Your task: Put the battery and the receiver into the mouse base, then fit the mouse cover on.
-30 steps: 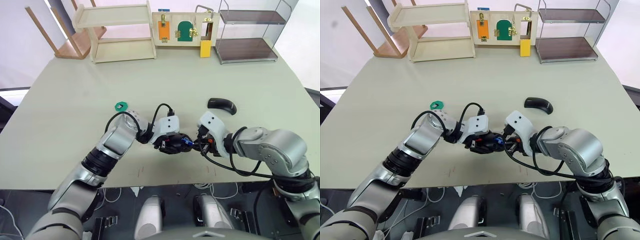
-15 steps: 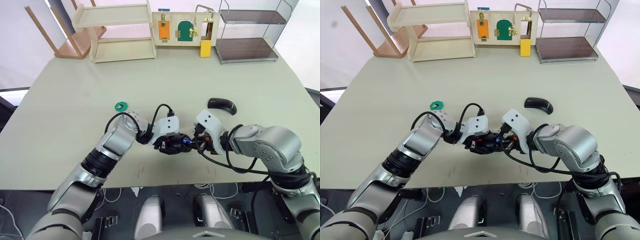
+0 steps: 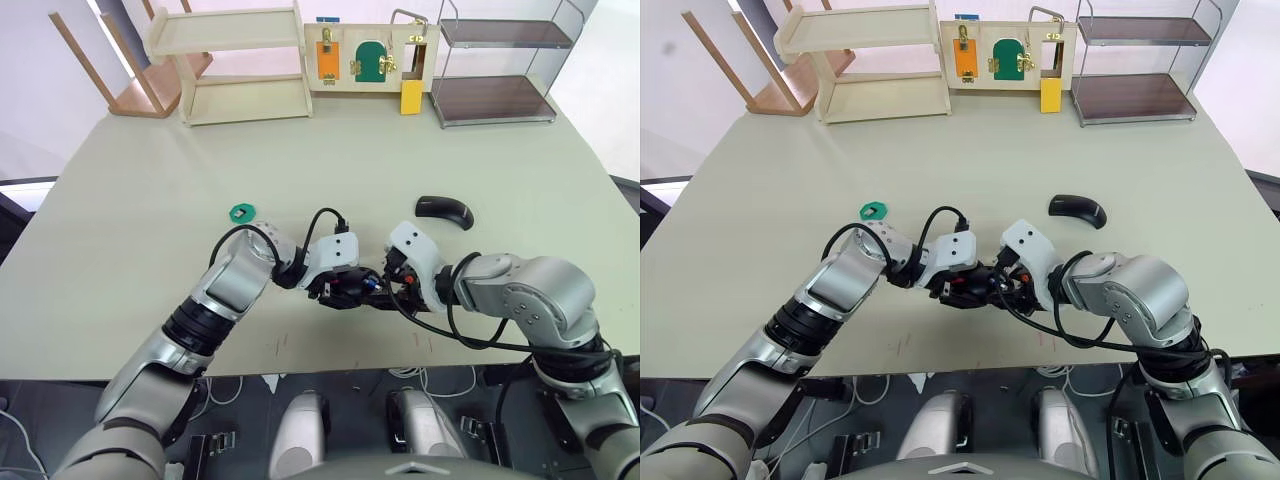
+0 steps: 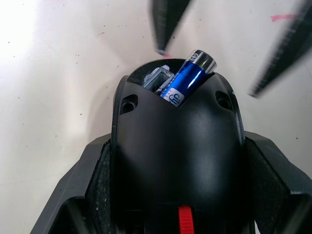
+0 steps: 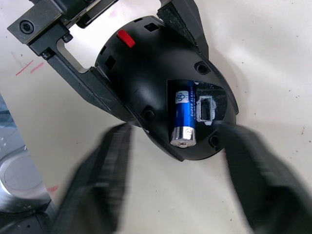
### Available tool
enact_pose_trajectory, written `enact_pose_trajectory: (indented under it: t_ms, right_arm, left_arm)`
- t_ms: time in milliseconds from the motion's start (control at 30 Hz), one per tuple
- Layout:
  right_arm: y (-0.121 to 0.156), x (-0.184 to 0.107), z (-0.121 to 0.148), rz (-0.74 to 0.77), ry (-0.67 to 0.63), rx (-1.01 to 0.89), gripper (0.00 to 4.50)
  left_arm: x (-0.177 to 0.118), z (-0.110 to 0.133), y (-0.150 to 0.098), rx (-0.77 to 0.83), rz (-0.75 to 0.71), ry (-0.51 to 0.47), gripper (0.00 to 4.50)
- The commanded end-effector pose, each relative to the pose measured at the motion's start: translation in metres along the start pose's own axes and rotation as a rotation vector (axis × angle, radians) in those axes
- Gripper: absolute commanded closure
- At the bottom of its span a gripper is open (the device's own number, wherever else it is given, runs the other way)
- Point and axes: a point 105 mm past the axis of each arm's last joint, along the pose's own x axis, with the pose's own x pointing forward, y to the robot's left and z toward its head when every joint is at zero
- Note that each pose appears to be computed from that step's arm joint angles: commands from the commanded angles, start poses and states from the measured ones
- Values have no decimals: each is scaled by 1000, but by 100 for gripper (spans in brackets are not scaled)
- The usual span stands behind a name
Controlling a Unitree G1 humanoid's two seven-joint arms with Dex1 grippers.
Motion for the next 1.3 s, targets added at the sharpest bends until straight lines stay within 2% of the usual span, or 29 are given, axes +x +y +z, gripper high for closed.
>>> enact_pose_trajectory:
  t_ms: [33, 467, 567, 667, 700, 733, 767, 800, 867, 1033, 1300]
  right_arm:
    - [0, -12, 5, 5, -60, -27, 50]
    - [-5, -35, 14, 6, -350, -181, 50]
    - [-10, -34, 13, -34, -408, -224, 120]
    - [-11, -32, 5, -22, -430, -234, 254]
    - [-10, -30, 1, -8, -443, -231, 272]
    - [-10, -29, -2, 0, -453, -230, 323]
    - [-9, -28, -5, 10, -459, -241, 347]
    - [-7, -26, -7, 25, -469, -244, 350]
    - [-6, -22, -9, 45, -511, -229, 444]
    - [-10, -13, -7, 45, -582, -212, 444]
    - [-8, -1, -16, 70, -585, -216, 444]
  left_arm:
    - [16, -25, -18, -74, -88, 77, 157]
    - [16, -26, -17, -82, -81, 74, 157]
    - [16, -26, -17, -80, -80, 75, 157]
    - [15, -27, -17, -82, -78, 75, 157]
    - [15, -27, -17, -84, -77, 75, 157]
    - [15, -27, -17, -84, -76, 76, 157]
    - [15, -27, -17, -85, -76, 76, 157]
    - [15, -27, -17, -86, -75, 75, 157]
    - [15, -27, -17, -87, -73, 74, 157]
    - [14, -27, -16, -89, -69, 74, 157]
    - [13, -28, -16, -87, -69, 78, 157]
